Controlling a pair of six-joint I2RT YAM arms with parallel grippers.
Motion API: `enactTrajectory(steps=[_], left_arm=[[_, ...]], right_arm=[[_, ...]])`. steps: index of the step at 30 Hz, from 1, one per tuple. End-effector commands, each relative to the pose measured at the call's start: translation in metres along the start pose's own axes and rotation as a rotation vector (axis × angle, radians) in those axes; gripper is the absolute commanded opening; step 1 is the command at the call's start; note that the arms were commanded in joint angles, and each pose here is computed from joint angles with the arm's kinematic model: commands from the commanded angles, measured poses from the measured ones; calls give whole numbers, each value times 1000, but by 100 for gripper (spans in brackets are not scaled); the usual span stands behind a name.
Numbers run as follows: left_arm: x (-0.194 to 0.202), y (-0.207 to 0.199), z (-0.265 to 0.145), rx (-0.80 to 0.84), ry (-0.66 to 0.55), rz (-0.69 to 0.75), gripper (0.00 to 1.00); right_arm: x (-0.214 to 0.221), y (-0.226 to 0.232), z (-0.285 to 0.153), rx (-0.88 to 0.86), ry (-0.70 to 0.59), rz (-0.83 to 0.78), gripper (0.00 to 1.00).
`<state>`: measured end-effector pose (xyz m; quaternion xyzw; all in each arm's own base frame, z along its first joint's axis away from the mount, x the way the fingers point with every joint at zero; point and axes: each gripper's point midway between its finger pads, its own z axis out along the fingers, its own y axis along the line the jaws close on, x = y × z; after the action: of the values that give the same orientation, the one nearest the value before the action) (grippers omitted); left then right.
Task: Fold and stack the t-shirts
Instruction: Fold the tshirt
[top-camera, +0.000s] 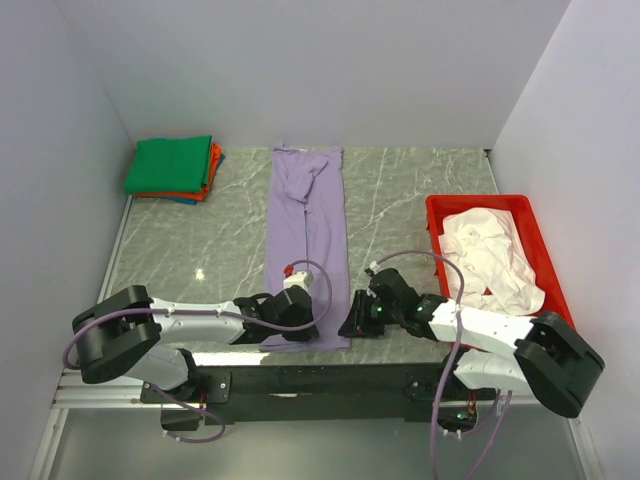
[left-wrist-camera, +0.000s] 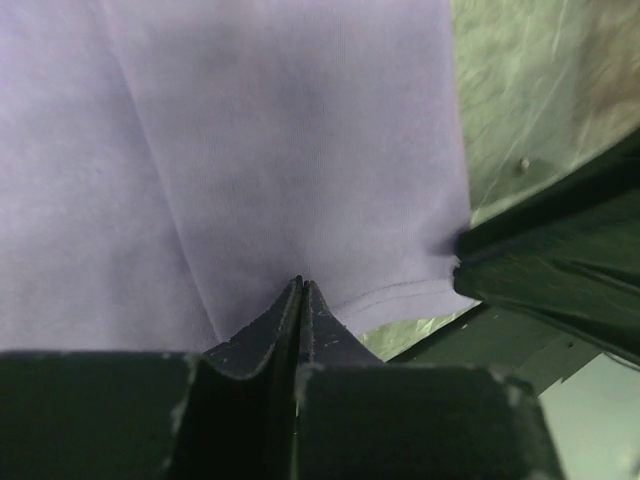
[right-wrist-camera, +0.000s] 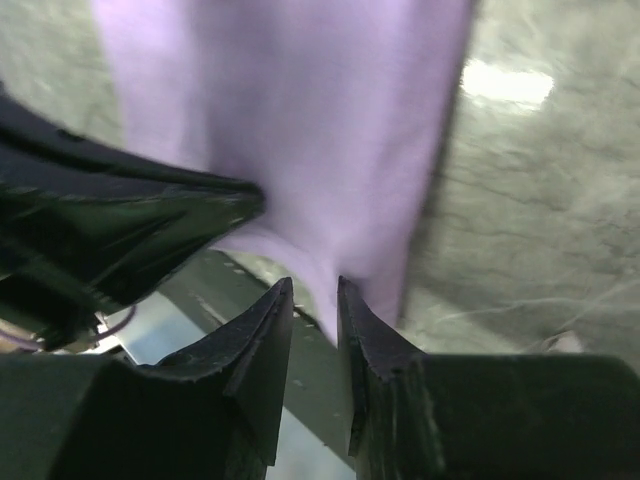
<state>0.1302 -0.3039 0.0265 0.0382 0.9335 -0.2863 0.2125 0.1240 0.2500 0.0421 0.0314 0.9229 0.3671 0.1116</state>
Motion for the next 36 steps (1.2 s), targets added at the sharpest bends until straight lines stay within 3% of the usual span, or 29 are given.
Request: enactTrajectory(steps=[1, 8, 14, 19, 23, 26, 30, 36], left_arm=[[-2, -17, 0, 45, -13, -9, 5], [3, -13, -3, 44, -1, -16, 5], [1, -15, -12, 63, -8, -16, 6], [-15, -14, -34, 60, -82, -18, 18], [-34, -4, -61, 32, -176, -83, 43], [-39, 21, -74, -27, -209, -170, 53], [-35, 56, -84, -90, -214, -281, 53], [-17, 96, -91, -157, -219, -421, 52]], right_arm=[[6, -4, 8, -17, 33, 11, 31], [21, -34, 3, 79, 60, 17, 30], [18, -35, -10, 96, 24, -5, 30], [11, -27, -22, 88, -22, -28, 31], [8, -24, -31, 82, -49, -42, 34], [10, -26, -34, 78, -51, -44, 40], [13, -22, -30, 33, -40, -28, 47], [17, -29, -18, 39, -9, -15, 47]])
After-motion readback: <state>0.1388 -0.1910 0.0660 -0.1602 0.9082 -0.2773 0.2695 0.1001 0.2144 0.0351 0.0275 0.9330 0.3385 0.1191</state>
